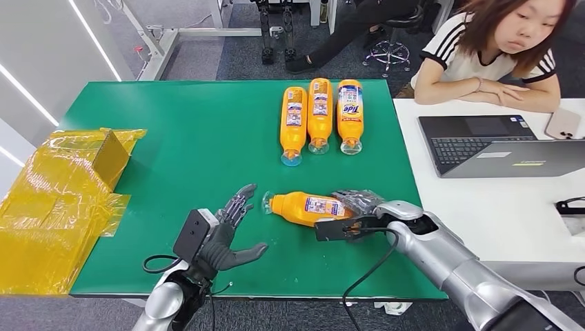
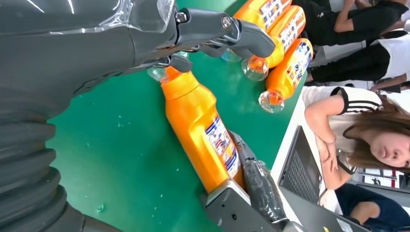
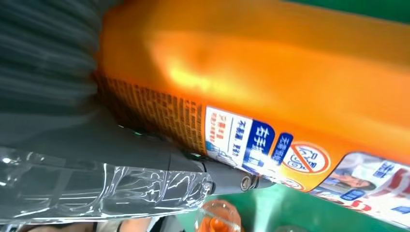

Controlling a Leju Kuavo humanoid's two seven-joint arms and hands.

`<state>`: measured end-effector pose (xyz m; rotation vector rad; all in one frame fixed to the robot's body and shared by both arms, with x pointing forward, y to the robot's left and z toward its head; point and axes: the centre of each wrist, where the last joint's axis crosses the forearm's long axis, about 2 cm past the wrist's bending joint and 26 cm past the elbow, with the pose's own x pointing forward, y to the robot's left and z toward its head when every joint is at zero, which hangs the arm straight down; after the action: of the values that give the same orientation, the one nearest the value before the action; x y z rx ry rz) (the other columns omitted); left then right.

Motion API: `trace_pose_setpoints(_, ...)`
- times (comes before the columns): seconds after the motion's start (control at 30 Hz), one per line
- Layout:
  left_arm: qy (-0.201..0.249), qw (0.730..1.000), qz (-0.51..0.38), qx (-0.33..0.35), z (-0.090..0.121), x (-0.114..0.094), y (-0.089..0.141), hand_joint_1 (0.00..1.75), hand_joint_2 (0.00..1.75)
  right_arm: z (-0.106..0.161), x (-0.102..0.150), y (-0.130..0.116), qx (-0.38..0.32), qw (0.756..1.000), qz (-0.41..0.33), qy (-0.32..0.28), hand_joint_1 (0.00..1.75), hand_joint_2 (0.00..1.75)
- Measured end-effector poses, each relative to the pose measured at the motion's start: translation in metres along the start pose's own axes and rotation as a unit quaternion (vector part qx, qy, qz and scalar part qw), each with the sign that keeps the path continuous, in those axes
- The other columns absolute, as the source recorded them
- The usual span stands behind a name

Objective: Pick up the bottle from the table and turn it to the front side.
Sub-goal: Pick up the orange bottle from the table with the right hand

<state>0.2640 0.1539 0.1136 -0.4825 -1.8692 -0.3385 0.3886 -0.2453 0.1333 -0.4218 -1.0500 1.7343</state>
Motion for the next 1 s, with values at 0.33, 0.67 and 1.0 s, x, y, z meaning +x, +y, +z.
trace_pose_setpoints(0.33, 0.003, 1.000, 0.000, 0.003, 0.007, -0.001, -0.002, 0.00, 1.75, 0.001, 0.006, 0.003, -0.043, 0.998, -0.012, -0.034, 1.75, 1.75)
trace_pose_setpoints(0.67, -0.009, 1.000, -0.001, 0.015, 0.016, -0.005, -0.003, 0.00, 1.75, 0.014, 0.011, 0.044, -0.117, 0.958, -0.198, -0.172, 1.75, 1.75)
trace_pose_setpoints(1.0, -0.018, 0.999, -0.021, 0.034, 0.022, -0.007, 0.001, 0.00, 1.75, 0.063, 0.021, 0.108, -0.244, 0.850, -0.399, -0.241, 1.75, 1.75)
